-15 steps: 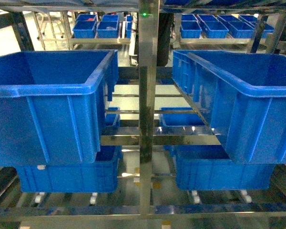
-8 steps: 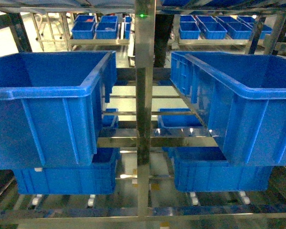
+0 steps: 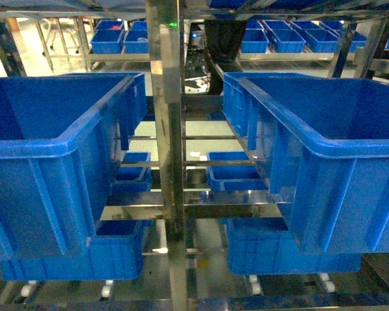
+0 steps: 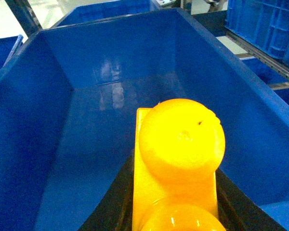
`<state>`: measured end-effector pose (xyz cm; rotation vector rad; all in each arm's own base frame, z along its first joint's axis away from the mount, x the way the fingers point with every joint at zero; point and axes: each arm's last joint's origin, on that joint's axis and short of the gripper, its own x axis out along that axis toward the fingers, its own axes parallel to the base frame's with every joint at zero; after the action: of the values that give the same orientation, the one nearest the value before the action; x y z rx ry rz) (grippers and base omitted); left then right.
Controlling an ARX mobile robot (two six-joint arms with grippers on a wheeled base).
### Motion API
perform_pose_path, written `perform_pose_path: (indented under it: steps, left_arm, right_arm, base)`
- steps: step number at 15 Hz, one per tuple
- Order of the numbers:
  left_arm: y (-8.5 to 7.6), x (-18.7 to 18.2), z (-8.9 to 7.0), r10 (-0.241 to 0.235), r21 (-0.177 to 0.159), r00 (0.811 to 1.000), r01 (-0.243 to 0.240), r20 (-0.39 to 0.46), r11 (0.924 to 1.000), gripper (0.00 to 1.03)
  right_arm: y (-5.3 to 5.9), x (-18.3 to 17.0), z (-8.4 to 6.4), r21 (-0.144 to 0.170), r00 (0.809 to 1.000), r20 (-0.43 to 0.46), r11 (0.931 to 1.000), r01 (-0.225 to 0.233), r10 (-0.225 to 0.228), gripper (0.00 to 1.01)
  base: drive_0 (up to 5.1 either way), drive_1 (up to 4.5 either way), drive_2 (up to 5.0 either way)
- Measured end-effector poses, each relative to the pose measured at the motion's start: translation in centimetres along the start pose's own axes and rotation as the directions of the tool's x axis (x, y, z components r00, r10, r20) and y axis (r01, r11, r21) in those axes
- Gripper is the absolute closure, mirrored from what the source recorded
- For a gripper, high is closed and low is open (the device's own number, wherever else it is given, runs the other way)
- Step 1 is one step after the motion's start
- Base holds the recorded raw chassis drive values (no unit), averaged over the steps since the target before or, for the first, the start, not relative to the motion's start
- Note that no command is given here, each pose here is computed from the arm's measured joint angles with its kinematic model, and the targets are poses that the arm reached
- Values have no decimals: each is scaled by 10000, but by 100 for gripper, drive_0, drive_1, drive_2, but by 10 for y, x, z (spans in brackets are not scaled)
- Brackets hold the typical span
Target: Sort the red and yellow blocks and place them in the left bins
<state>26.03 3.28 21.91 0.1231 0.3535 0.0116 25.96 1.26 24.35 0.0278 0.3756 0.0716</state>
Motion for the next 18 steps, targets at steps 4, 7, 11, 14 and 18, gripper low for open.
perform_pose_path:
  steps: [4,7,11,14,18]
  left_arm:
    - [1,0,0,84,-17,10000,-84,-12,10000,75]
    - [1,0,0,80,-16,10000,-80,-12,10000,75]
    - [1,0,0,81,-15,10000,-81,-8,10000,75]
    - [1,0,0,80,-16,10000,-80,-12,10000,75]
    - [1,0,0,85,-15,10000,-85,-9,10000,75]
  right_arm:
    - [0,1,0,28,10000,-23,10000,-3,3,72]
    - [0,6,3,33,10000,-34,10000,-2,2,72]
    - [0,18,13,69,10000,-50,10000,7,-7,72]
    - [6,38,23,372,9993,-312,9991,-205,217,72]
    - [16,116,2,865,9868,-1597,9962,-140,278,72]
  base:
    - [0,0,0]
    - [0,0,0]
    - [0,0,0]
    - [0,0,0]
    - [0,0,0]
